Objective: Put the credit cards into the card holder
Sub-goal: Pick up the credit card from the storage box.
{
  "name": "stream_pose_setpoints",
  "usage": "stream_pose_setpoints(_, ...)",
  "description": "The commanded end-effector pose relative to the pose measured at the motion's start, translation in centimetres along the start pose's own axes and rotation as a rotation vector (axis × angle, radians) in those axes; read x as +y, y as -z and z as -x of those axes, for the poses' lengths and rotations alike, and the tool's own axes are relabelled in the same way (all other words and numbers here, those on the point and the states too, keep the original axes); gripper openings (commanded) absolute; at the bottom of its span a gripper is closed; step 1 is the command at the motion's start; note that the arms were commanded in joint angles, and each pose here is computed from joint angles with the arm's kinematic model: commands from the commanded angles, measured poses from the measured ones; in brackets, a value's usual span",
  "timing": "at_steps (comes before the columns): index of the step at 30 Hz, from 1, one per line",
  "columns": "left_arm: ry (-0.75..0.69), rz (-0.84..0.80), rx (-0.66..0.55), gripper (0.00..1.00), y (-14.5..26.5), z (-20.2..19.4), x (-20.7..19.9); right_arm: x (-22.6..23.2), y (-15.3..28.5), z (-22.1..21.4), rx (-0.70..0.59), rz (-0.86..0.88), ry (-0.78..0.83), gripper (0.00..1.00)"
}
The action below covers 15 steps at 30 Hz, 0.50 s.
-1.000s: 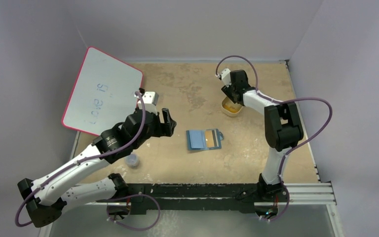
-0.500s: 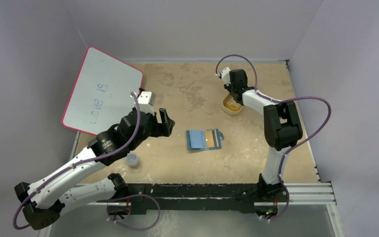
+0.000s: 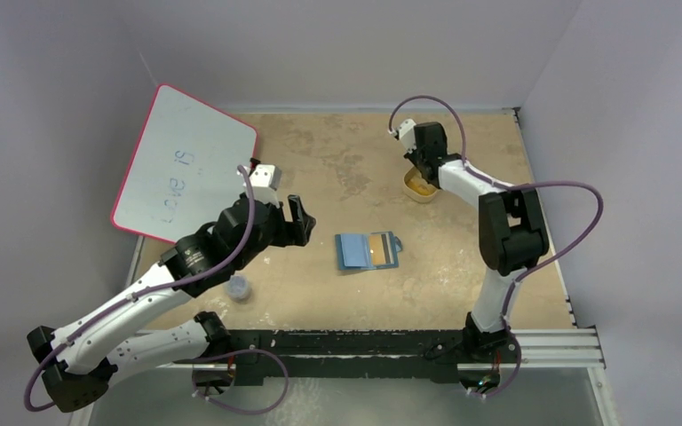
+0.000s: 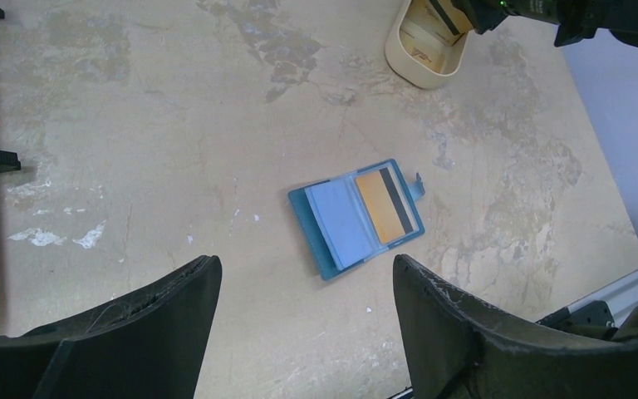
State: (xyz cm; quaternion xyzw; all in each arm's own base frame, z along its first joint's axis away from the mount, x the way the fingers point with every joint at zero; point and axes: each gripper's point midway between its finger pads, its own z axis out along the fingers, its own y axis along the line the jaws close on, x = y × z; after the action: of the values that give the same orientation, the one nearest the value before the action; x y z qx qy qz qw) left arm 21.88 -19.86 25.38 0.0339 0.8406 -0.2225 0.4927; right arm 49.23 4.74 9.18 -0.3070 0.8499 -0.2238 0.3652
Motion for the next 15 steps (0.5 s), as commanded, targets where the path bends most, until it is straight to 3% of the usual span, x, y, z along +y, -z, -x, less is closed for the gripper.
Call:
stream_pose_setpoints(1,-0.015,0.007,-0.031,0.75,0.0,0.8,0.2,-1.6,4.0,3.8,-0.107,0.014,-0.075,0.06)
stream_pose_setpoints(9,0.025,0.07,-0.039,0.75,-0.7,0.7,0.9,1.3,7.9,5.7,-0.107,0.152,-0.145,0.0)
stream_pose_setpoints(15,0.1,0.071,0.002,0.72,-2.5,-0.8,0.2,5.8,13.8,11.3,-0.3,0.379,-0.348,0.0)
